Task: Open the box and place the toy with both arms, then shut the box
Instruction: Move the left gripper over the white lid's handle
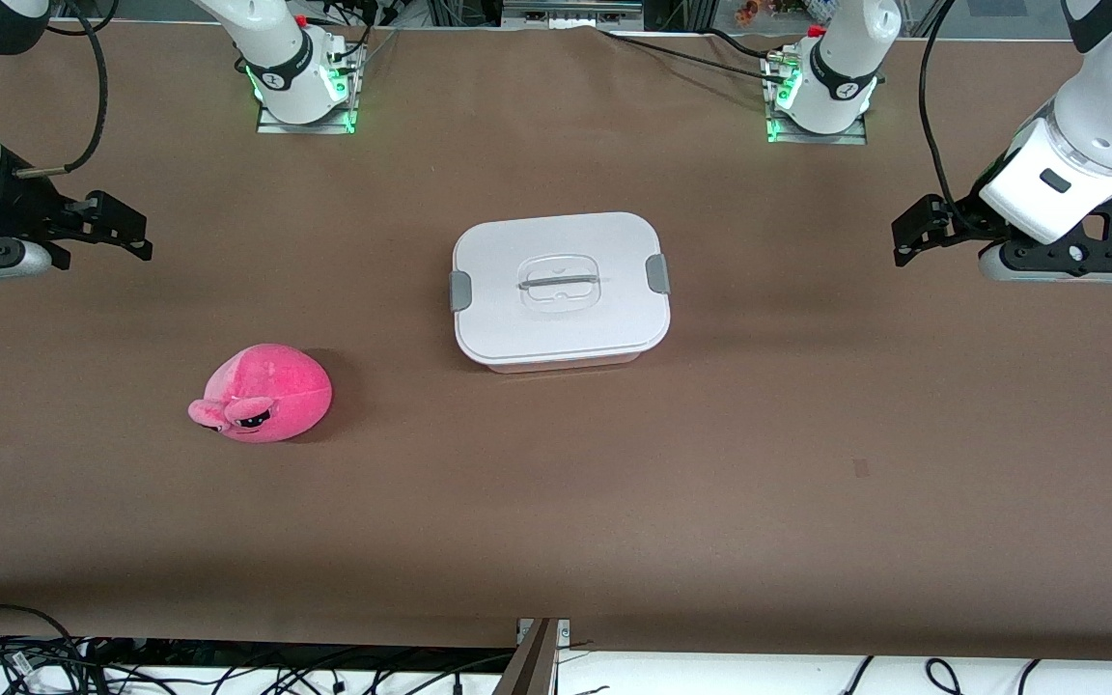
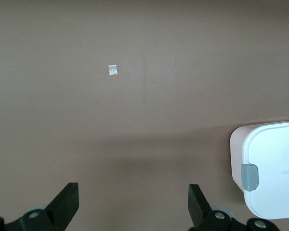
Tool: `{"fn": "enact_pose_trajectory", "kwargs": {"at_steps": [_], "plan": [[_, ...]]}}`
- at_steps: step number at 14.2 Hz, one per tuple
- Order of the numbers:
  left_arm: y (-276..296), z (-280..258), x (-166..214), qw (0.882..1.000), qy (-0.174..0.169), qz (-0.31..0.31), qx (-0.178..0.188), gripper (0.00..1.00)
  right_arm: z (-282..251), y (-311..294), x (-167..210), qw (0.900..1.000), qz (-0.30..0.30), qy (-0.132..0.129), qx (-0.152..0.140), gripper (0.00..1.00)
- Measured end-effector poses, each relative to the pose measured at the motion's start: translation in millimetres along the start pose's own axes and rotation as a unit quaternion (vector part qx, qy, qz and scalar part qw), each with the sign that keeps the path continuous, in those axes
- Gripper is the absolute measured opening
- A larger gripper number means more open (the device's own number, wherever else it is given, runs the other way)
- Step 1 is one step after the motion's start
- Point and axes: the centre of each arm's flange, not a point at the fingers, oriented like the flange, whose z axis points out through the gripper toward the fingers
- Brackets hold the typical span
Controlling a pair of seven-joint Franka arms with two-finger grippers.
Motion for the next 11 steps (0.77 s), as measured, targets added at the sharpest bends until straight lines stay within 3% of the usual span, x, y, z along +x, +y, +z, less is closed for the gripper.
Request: {"fn": "enact_pose_trajectory", "kwargs": {"at_steps": [6, 11], "plan": [[-1, 2, -2, 1.0, -0.01, 0.0, 0.002, 1.0, 0, 1, 1, 1.0, 0.001, 0.0, 0.0, 1.0], [22, 15, -29, 0.994, -0.101, 0.031, 0.018, 1.0, -1, 2, 1, 1.0, 0.001, 0.001, -0.001, 1.0]]}}
